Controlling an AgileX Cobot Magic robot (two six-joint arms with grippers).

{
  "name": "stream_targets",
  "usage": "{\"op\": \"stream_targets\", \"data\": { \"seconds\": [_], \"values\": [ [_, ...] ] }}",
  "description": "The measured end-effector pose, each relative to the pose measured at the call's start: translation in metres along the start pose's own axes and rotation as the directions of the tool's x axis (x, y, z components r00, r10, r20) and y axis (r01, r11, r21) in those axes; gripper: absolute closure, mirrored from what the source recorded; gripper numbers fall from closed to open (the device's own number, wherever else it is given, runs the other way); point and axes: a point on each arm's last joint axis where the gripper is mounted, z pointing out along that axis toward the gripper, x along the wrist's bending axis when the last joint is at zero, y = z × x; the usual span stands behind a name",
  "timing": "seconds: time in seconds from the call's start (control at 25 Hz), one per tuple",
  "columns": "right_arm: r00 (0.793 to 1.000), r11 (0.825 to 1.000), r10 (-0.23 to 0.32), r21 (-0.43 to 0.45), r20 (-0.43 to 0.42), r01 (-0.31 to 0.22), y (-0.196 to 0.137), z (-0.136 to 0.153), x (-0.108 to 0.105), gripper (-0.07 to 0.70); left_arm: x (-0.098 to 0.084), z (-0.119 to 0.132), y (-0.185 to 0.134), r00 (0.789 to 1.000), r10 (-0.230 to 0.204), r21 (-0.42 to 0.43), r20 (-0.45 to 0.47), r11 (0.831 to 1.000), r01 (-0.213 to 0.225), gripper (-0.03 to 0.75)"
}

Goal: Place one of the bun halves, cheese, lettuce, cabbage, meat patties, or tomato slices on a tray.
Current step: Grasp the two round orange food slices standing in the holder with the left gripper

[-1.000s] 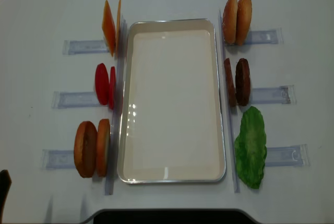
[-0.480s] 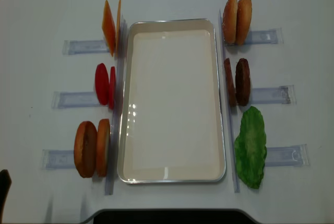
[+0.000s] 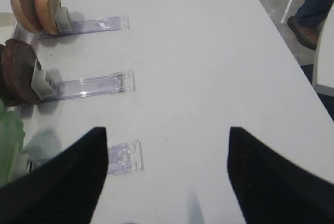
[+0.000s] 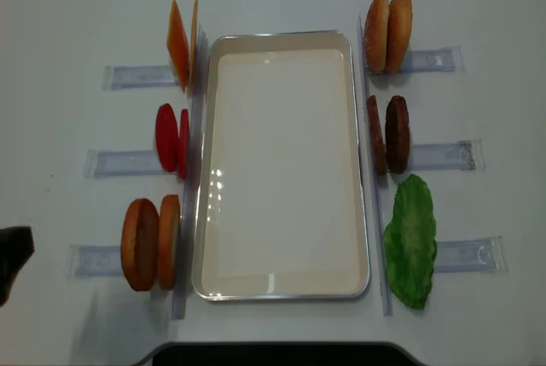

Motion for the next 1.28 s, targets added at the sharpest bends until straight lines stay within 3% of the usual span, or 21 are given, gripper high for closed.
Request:
{"op": "stream_targets", "data": {
  "seconds": [0.24, 0.4, 0.76, 0.92, 1.16, 1.28],
  "values": [
    [1.000, 1.000, 0.000, 0.000, 0.000, 0.000, 0.000, 0.000, 0.000, 0.166, -0.010, 0.023, 0.049, 1.000, 0.007, 0.153, -0.007, 0.988, -0.006, 0.024],
    [1.000, 1.000, 0.000, 0.000, 0.000, 0.000, 0.000, 0.000, 0.000, 0.166, -0.017, 0.045, 0.082, 1.000, 0.009, 0.241, -0.009, 0.971, -0.007, 0.024],
    [1.000, 1.000, 0.000, 0.000, 0.000, 0.000, 0.000, 0.000, 0.000, 0.166, -0.030, 0.110, 0.131, 0.999, 0.021, 0.437, -0.025, 0.899, -0.008, 0.024],
    [1.000, 1.000, 0.000, 0.000, 0.000, 0.000, 0.000, 0.000, 0.000, 0.166, -0.034, 0.122, 0.138, 1.000, 0.013, 0.468, -0.018, 0.884, -0.004, 0.024],
    [1.000, 1.000, 0.000, 0.000, 0.000, 0.000, 0.000, 0.000, 0.000, 0.166, -0.036, 0.124, 0.138, 0.998, 0.052, 0.477, 0.026, 0.877, -0.057, 0.024],
    [1.000, 1.000, 0.000, 0.000, 0.000, 0.000, 0.000, 0.000, 0.000, 0.166, -0.039, 0.124, 0.137, 0.998, 0.029, 0.480, 0.055, 0.876, -0.052, 0.024]
  ]
}}
